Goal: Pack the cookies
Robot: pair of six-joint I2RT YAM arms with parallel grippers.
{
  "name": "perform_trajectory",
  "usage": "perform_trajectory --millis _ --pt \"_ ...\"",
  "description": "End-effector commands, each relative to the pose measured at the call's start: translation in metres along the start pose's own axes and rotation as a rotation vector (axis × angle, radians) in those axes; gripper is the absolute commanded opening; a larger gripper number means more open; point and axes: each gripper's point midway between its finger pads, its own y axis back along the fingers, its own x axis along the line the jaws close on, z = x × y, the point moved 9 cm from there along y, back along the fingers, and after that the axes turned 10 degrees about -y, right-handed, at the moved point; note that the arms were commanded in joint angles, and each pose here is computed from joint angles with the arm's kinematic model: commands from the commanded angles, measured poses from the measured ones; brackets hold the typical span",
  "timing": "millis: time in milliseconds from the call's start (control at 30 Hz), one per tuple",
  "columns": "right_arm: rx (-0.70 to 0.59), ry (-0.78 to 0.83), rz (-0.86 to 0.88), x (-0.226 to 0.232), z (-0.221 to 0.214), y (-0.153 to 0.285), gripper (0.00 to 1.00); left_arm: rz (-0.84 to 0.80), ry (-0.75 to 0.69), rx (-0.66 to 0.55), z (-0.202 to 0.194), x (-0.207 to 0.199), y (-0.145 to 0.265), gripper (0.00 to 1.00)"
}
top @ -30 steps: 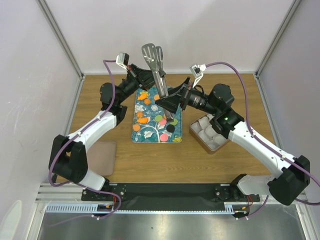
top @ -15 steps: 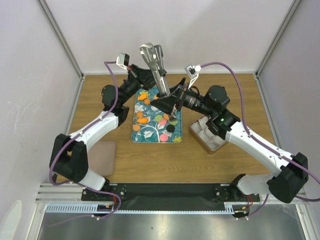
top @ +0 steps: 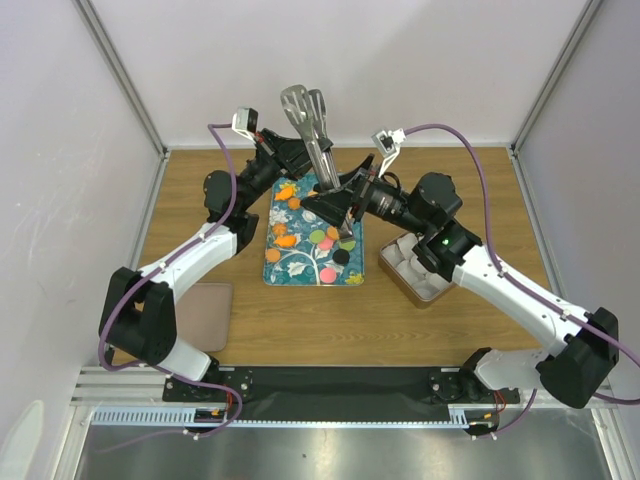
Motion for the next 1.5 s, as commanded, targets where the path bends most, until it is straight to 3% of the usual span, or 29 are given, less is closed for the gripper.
perform_trajectory --millis 0,400,633,733,800,967,1167,1467 --pt "-0.106 0.056 0.065 0.026 0.020 0.005 0.93 -0.074 -0.052 -0.036 0.001 -0.011 -0.003 0.00" --pt "-0.096 0.034 0.059 0.024 0.018 0.003 0.85 -0.094 -0.052 -0.071 0.004 -0.010 -0.004 0.00" --pt "-0.100 0.034 0.054 0.026 0.021 0.002 0.69 -0.110 -0.063 -0.079 0.004 -0.011 -0.003 0.00" --pt "-0.101 0.038 0.051 0.025 0.021 0.002 0.64 -0.111 -0.073 -0.074 0.004 -0.012 -0.004 0.15" --pt "-0.104 0.040 0.041 0.025 0.021 0.002 0.60 -0.106 -0.086 -0.074 0.004 -0.012 -0.004 0.31" --pt "-0.120 0.065 0.014 0.027 0.025 0.007 0.56 -0.090 -0.108 -0.073 0.007 -0.015 -0.004 0.50" --pt "-0.142 0.093 -0.036 0.027 0.027 0.014 0.55 -0.074 -0.120 -0.080 0.015 -0.012 -0.001 0.62" --pt "-0.154 0.096 -0.119 0.019 0.023 0.027 0.55 -0.007 -0.159 -0.110 0.044 0.003 0.014 0.66"
